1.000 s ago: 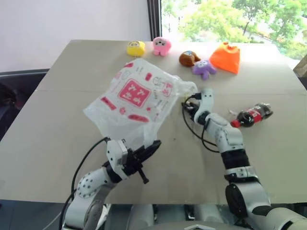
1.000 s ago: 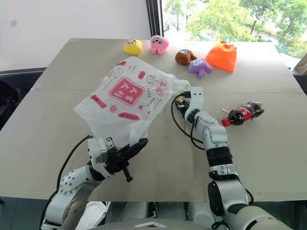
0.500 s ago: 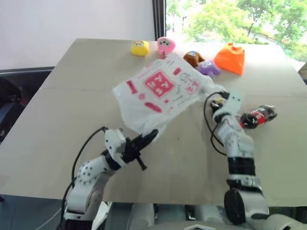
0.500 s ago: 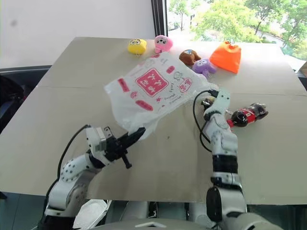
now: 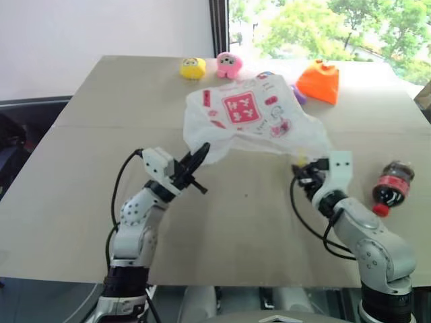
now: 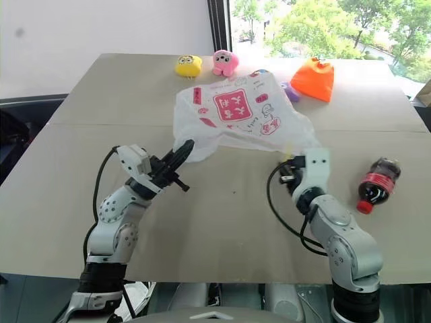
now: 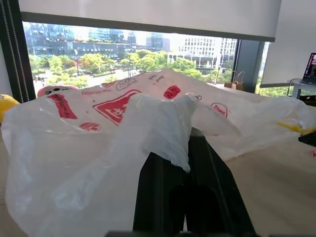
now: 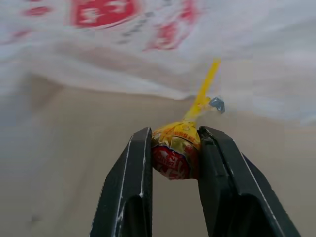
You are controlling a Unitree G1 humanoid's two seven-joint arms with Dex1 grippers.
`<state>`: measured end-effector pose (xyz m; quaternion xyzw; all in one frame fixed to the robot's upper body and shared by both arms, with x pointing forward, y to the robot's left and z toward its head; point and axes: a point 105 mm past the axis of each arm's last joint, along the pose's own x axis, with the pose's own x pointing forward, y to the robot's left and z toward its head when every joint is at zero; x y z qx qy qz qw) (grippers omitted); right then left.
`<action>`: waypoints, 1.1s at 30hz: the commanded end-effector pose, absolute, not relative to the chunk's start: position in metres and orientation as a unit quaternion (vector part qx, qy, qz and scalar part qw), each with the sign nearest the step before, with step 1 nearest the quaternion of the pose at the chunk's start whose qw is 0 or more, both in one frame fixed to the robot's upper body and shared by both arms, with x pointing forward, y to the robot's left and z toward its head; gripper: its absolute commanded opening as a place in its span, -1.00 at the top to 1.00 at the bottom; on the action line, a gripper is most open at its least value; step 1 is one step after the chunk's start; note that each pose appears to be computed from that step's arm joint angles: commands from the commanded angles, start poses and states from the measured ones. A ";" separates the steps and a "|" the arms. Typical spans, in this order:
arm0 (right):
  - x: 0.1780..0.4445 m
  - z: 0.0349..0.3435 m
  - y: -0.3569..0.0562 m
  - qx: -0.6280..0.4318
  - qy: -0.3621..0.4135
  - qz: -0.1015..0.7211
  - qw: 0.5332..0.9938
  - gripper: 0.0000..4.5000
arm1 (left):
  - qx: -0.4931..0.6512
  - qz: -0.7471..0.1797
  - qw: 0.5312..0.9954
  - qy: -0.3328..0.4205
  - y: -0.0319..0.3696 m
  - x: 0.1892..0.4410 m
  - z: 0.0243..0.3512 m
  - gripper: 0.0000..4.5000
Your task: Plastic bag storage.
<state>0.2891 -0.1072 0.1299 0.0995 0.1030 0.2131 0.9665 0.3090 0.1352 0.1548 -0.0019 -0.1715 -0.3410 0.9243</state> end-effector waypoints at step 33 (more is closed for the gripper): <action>0.422 0.182 -0.025 0.118 -0.047 0.253 0.959 -0.16 | -0.019 -0.383 0.905 -0.183 0.108 0.274 0.151 1.00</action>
